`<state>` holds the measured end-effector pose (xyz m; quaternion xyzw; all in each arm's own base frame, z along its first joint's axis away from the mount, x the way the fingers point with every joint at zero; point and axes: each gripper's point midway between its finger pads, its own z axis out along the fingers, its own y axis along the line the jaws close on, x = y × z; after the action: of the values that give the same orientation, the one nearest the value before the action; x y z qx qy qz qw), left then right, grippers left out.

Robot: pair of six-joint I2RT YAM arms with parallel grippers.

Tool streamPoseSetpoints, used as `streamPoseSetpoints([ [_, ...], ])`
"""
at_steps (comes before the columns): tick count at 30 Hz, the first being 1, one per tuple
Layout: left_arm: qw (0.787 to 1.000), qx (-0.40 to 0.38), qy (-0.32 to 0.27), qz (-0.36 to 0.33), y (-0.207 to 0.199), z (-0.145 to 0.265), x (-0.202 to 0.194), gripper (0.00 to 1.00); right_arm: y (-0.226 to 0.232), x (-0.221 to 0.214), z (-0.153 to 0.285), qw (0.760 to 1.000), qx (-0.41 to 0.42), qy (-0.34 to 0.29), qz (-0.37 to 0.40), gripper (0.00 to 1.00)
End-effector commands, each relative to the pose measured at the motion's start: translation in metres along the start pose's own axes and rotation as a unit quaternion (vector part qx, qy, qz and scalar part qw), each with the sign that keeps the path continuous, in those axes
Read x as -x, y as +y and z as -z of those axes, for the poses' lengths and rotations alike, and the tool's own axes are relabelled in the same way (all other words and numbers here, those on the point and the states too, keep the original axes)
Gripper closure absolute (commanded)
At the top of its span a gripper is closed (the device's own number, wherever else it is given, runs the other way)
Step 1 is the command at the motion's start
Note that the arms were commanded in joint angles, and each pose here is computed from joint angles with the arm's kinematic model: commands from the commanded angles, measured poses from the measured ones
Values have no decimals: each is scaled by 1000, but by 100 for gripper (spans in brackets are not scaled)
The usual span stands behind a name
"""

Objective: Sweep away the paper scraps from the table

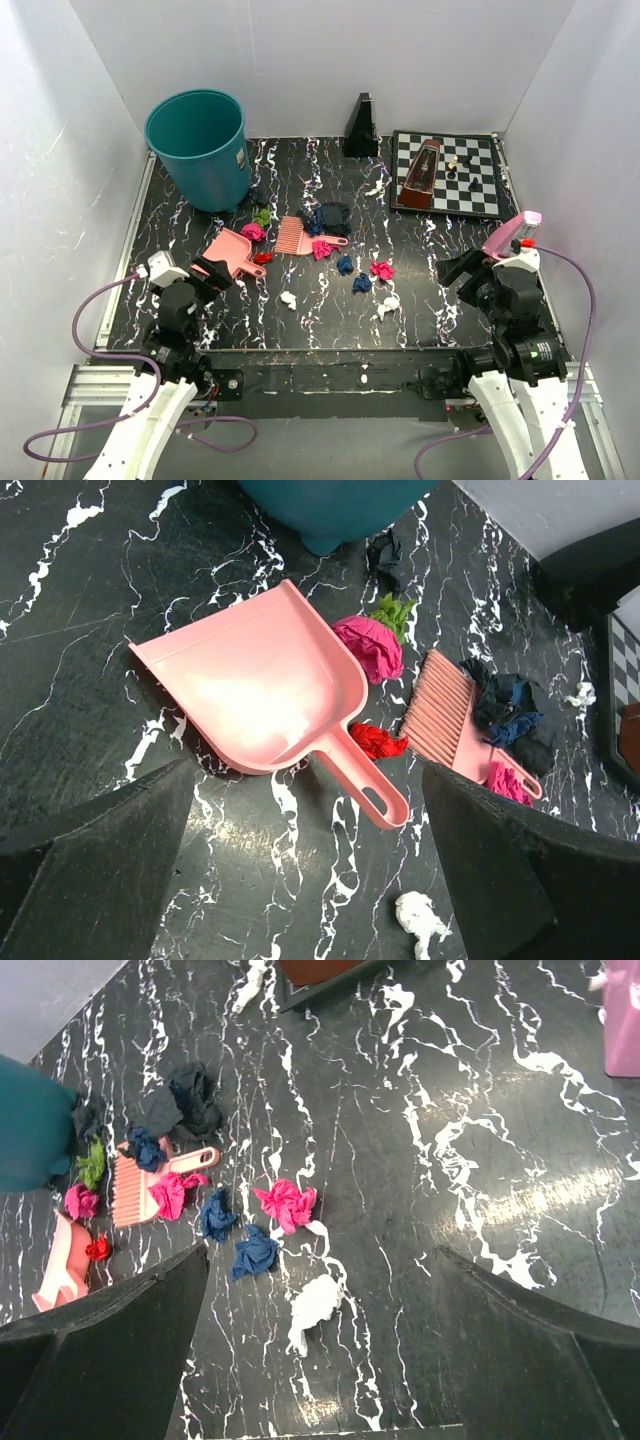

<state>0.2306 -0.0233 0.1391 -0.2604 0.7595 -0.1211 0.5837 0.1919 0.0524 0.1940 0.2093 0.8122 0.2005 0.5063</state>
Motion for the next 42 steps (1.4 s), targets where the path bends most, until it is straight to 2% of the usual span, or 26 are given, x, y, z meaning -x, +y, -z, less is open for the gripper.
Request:
streamPoseSetpoints([
  [1, 1000, 13, 1, 9, 5, 0, -2, 2, -6, 16, 12, 999, -32, -30, -26, 2],
  [7, 999, 32, 8, 6, 8, -4, -3, 2, -11, 20, 10, 997, -50, -42, -50, 2],
  [11, 997, 72, 5, 24, 19, -4, -2, 2, -13, 11, 3, 996, -61, -22, -67, 2],
  [15, 997, 70, 24, 10, 14, -9, -6, 2, 0, -4, -11, 998, -24, 19, -61, 2],
  [18, 995, 86, 52, 6, 8, -12, -5, 2, 17, -16, -25, 998, 33, 54, -20, 2],
  [20, 993, 94, 72, 1, -2, -15, 0, 2, 14, -20, -33, 998, 30, 57, -11, 2],
  [24, 988, 118, 99, 8, -20, -25, 11, 2, 3, -19, -48, 999, 13, 36, 7, 2],
  [33, 958, 220, 155, 95, -31, -26, -21, 2, -35, -20, -66, 997, -81, 19, 8, 3],
  [36, 951, 247, 151, 111, -35, -18, -27, 2, -42, -24, -71, 995, -94, 15, 3, 4],
  [42, 948, 269, 140, 94, -46, -18, -42, 2, -44, -32, -78, 997, -80, 10, -1, 6],
])
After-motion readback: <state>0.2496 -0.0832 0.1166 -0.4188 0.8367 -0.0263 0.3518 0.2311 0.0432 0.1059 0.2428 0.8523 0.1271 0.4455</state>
